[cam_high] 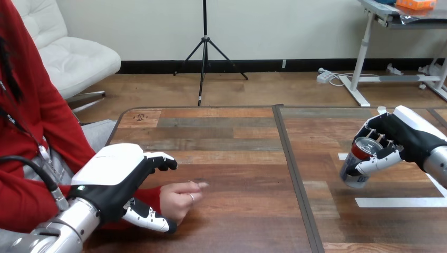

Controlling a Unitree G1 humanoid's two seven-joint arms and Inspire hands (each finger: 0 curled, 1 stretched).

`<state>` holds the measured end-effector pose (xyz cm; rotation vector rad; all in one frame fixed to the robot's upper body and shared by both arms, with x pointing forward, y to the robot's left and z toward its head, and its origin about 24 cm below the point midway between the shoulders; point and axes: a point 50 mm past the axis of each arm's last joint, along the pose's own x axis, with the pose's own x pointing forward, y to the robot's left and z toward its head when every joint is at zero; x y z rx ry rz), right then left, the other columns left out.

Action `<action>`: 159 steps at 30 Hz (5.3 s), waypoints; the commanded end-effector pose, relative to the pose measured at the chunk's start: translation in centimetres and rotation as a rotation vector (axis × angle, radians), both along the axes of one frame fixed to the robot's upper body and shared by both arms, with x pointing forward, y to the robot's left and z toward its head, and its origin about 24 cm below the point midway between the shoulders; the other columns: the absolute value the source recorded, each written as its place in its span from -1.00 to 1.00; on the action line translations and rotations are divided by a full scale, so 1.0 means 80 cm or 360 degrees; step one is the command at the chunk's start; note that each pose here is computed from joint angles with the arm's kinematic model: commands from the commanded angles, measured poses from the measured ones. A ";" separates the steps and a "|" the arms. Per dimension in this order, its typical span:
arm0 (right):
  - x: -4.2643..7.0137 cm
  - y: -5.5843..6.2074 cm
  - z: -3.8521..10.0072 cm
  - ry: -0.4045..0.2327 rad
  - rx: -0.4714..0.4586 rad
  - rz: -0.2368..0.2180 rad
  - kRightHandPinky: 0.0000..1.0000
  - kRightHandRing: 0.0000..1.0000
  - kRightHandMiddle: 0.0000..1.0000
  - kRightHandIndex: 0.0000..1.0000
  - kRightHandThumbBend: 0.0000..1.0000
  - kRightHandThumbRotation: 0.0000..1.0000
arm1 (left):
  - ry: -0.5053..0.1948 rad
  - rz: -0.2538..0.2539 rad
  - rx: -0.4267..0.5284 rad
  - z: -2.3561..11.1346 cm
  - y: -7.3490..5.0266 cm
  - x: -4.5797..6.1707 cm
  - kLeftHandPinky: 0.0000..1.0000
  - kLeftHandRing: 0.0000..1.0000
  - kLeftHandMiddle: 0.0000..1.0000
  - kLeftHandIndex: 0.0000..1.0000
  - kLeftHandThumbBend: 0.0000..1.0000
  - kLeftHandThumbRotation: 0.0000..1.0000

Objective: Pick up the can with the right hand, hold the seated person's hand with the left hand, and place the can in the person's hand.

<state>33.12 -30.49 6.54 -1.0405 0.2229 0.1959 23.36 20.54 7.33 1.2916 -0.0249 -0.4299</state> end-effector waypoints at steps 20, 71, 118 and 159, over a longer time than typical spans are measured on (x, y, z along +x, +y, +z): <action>0.020 -0.002 0.059 -0.0288 -0.0014 0.0032 -0.28 -0.24 -0.15 -0.06 0.58 -1.00 | -0.0128 0.0089 0.0188 0.004 0.009 0.029 0.45 0.60 0.64 0.60 1.00 -0.49; 0.023 -0.001 0.067 -0.0299 0.0013 0.0045 -0.28 -0.24 -0.14 -0.05 0.54 -1.00 | 0.0034 0.0045 0.0254 -0.028 0.005 0.059 0.58 0.64 0.67 0.66 1.00 -0.46; 0.023 0.000 0.072 -0.0339 0.0014 0.0049 -0.25 -0.21 -0.13 -0.05 0.54 -1.00 | 0.0194 0.0058 0.0469 -0.036 -0.004 0.081 0.47 0.53 0.54 0.44 0.83 -0.77; 0.020 -0.005 0.076 -0.0385 -0.0038 0.0039 -0.35 -0.27 -0.17 -0.06 0.58 -1.00 | 0.0470 0.0143 0.0671 -0.031 -0.006 0.084 -0.01 0.25 0.32 0.29 0.70 -1.00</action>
